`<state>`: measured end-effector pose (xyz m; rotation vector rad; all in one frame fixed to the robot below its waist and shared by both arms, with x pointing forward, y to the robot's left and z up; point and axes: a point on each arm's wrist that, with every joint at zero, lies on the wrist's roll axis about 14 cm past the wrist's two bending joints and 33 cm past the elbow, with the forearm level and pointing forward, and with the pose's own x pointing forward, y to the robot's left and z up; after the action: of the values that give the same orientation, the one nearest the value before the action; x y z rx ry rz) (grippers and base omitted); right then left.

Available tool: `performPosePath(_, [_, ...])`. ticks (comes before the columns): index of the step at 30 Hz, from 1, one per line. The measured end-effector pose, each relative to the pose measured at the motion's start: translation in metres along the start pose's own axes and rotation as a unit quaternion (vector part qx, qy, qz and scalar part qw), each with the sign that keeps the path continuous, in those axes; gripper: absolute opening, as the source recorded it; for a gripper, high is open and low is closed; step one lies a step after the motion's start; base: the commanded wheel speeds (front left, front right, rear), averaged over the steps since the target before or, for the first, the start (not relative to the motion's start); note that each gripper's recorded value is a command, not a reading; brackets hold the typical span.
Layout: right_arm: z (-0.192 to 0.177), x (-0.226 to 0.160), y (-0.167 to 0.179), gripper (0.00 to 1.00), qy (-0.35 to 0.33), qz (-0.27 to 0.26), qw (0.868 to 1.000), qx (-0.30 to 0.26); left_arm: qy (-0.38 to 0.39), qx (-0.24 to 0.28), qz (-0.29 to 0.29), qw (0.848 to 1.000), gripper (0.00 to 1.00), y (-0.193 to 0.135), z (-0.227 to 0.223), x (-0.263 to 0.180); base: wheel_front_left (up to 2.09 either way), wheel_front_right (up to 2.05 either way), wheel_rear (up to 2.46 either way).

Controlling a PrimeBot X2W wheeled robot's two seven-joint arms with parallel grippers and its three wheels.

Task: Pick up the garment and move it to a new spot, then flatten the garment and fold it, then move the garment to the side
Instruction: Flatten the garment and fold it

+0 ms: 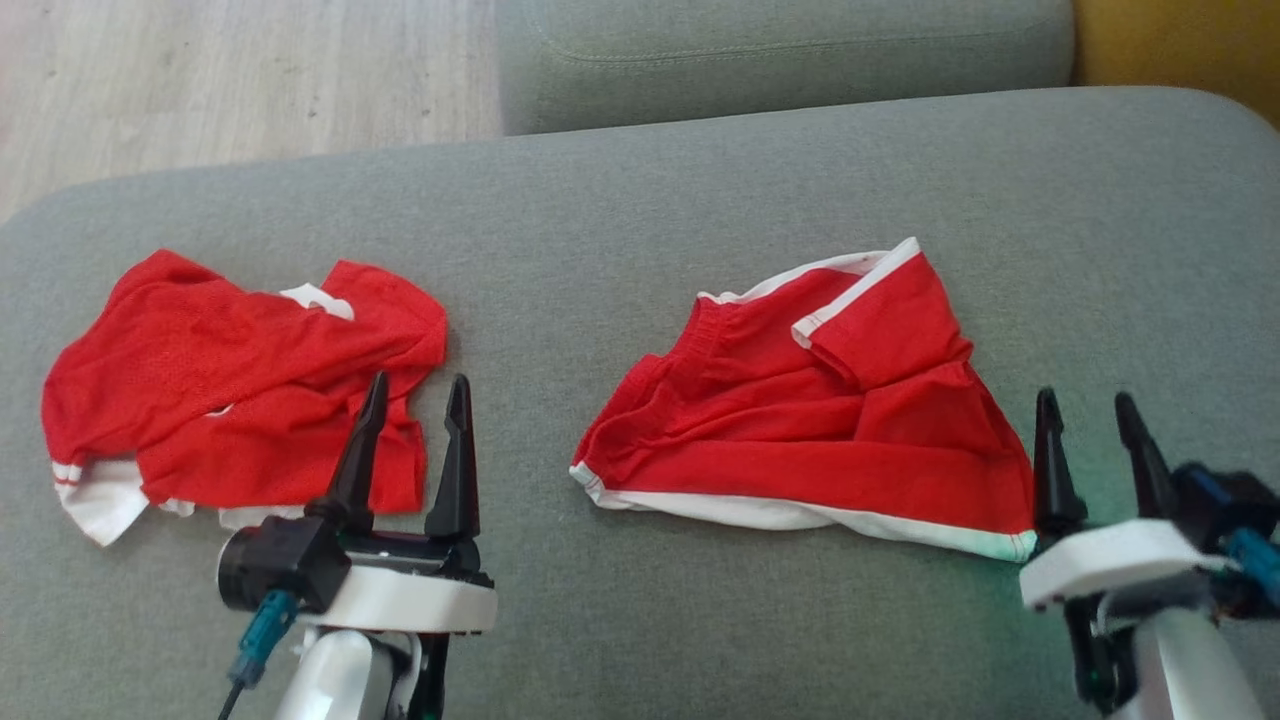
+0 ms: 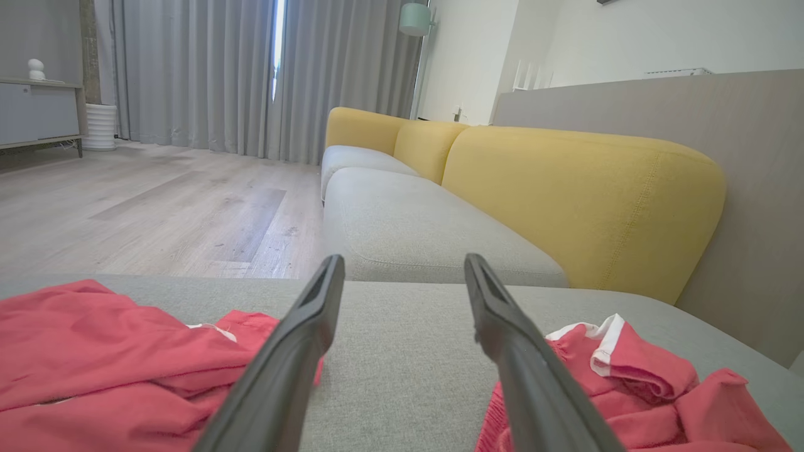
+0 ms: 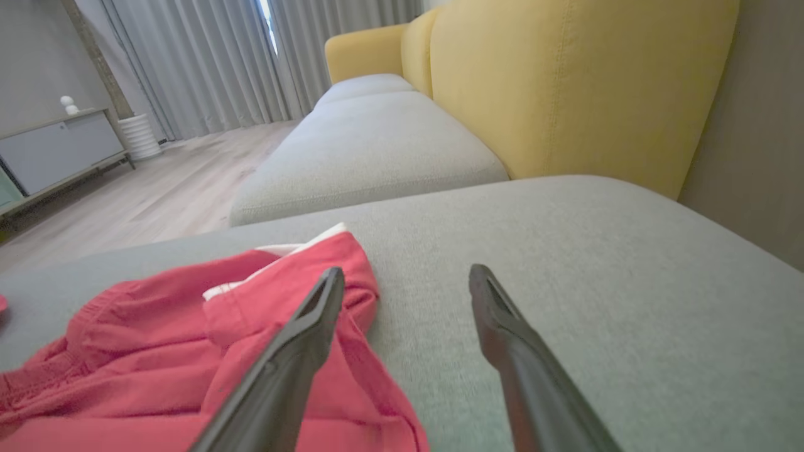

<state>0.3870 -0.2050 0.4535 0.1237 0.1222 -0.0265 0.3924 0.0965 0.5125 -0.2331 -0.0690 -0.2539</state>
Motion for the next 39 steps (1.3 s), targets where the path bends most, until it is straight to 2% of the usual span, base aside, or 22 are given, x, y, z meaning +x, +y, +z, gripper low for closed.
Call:
performPosePath(14, [0.002, 0.001, 0.008, 1.0, -0.001, 0.01, 1.0, 0.01, 0.008, 0.001, -0.003, 1.0, 1.0, 0.0, -0.006, 0.001, 0.0, 0.0, 0.0])
performPosePath(22, [0.005, 0.029, 0.047, 1.0, 0.021, 0.069, 0.997, -0.024, 0.02, -0.001, 0.011, 1.0, 1.0, 0.01, -0.014, -0.001, 0.0, 0.0, 0.0])
performPosePath(26, [-0.005, 0.046, 0.075, 1.0, 0.06, 0.109, 0.991, -0.059, 0.023, -0.002, 0.017, 1.0, 1.0, 0.014, -0.016, -0.001, 0.0, 0.0, 0.0])
performPosePath(30, [-0.031, 0.051, 0.096, 1.0, 0.112, 0.141, 0.979, -0.092, 0.027, -0.002, 0.027, 0.999, 1.0, 0.021, -0.018, -0.003, 0.0, 0.0, 0.0])
performPosePath(34, [-0.055, 0.054, 0.101, 1.0, 0.157, 0.153, 0.966, -0.136, 0.034, -0.005, 0.039, 0.999, 1.0, 0.028, -0.022, -0.007, 0.0, 0.0, 0.0])
performPosePath(39, [-0.07, 0.065, 0.096, 1.0, 0.185, 0.148, 0.956, -0.17, 0.037, -0.003, 0.044, 0.998, 1.0, 0.031, -0.024, -0.009, 0.0, 0.0, 0.0])
